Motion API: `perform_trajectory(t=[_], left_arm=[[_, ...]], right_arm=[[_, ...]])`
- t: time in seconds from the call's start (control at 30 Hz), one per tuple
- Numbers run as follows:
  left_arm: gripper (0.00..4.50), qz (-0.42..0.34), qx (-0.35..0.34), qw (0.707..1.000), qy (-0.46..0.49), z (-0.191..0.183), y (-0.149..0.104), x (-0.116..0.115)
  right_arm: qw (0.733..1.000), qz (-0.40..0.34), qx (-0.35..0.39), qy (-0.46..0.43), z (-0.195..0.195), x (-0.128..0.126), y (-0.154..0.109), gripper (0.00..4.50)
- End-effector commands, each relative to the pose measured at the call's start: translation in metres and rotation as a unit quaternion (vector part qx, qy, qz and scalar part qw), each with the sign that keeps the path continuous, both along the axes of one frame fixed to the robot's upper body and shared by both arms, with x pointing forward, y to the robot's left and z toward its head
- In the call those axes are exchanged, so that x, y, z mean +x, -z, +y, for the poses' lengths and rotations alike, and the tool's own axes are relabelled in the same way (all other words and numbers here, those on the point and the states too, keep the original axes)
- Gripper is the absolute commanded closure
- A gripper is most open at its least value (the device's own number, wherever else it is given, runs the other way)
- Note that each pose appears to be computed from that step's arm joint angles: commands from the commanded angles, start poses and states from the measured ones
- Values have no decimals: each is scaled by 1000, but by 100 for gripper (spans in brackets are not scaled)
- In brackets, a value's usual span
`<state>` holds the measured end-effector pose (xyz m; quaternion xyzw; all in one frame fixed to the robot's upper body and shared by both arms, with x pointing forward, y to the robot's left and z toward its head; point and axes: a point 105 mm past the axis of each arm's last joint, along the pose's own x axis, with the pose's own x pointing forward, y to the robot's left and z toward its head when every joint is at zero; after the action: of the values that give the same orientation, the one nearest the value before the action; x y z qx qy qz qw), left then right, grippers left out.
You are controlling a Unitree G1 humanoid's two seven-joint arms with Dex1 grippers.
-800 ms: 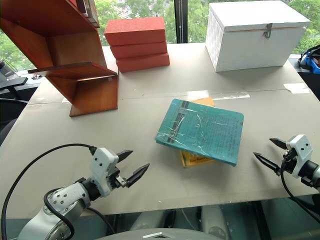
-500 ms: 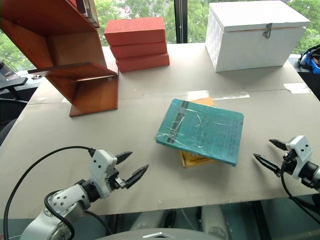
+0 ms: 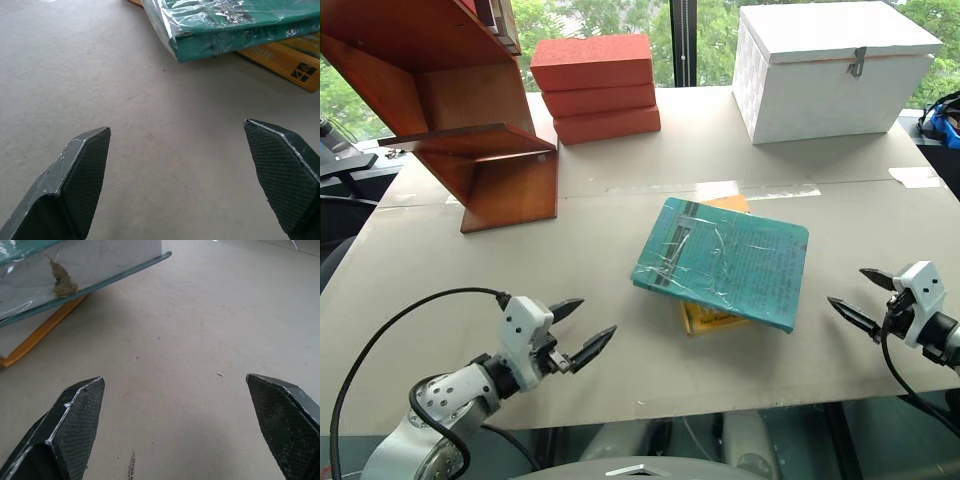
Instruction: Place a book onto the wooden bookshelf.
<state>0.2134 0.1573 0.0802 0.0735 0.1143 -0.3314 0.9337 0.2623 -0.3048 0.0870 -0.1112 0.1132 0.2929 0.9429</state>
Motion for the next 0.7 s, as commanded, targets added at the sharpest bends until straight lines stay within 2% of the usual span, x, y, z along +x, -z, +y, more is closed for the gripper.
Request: perform_trajectory(t=[0.03,0.7], left_arm=[[11,-19,1,1000,10,-3,-6,3],[11,-33,4,999,-3,1,-11,10]], right_arm=[[1000,-8,-21,-9,-2,0,-6,0],[1000,-1,-22,-9,-6,6,-15,0]])
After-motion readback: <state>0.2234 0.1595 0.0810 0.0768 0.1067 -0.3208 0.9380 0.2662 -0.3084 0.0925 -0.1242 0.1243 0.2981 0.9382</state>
